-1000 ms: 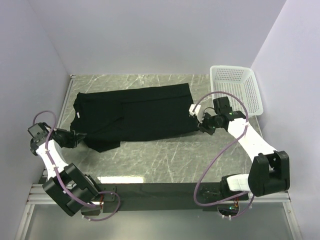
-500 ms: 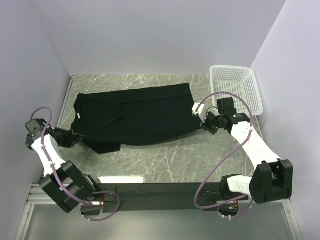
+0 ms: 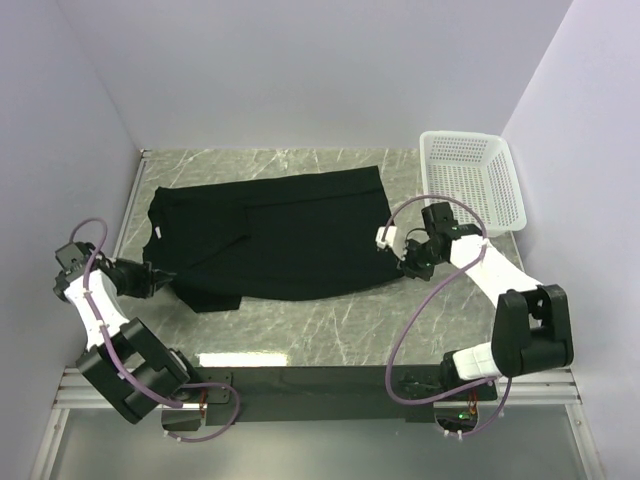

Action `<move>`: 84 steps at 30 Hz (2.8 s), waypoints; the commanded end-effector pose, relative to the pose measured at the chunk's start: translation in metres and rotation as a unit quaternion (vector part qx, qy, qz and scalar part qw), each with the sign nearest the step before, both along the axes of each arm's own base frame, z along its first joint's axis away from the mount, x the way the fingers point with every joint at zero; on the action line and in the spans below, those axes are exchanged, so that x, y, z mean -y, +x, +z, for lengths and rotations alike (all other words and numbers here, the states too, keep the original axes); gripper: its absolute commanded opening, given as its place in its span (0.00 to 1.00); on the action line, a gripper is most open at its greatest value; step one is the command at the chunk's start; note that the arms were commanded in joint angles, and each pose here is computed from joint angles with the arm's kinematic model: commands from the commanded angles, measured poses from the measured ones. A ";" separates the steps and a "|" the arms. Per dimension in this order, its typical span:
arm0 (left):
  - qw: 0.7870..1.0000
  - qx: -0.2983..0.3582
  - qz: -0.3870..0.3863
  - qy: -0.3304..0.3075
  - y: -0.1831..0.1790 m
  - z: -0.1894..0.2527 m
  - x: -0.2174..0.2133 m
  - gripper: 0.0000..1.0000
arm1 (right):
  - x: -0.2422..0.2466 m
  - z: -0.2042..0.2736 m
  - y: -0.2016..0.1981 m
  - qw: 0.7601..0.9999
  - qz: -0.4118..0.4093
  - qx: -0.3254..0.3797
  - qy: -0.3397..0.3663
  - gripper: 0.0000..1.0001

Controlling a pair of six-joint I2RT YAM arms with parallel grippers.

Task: Fold and stack the t-shirts
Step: Fold the tshirt

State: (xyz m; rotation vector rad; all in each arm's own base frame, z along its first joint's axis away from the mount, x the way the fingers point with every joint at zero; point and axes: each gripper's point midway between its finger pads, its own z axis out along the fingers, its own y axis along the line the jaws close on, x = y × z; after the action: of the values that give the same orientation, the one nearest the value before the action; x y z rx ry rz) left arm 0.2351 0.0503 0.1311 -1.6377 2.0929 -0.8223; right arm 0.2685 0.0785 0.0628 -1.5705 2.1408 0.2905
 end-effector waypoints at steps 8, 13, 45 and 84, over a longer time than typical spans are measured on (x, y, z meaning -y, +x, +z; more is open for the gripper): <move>0.999 0.027 0.013 -0.043 0.012 0.011 0.000 0.01 | -0.011 0.006 0.011 0.999 0.036 -0.001 -0.008 0.00; 0.999 0.022 0.030 -0.037 0.022 0.012 -0.015 0.01 | -0.021 0.018 0.039 1.000 -0.007 0.006 0.016 0.00; 0.995 -0.009 -0.027 -0.091 0.111 -0.057 -0.051 0.01 | -0.028 0.006 0.155 0.995 -0.093 -0.011 0.017 0.00; 0.998 0.003 -0.039 -0.054 0.160 -0.057 -0.072 0.01 | -0.026 -0.001 0.188 0.989 -0.148 0.005 0.013 0.00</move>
State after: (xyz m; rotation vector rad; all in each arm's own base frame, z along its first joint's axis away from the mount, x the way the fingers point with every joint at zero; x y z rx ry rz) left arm 0.3760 0.1077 0.0619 -1.7002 2.1944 -0.9974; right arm 0.4348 0.1056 0.0525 -1.2572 2.3476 0.2504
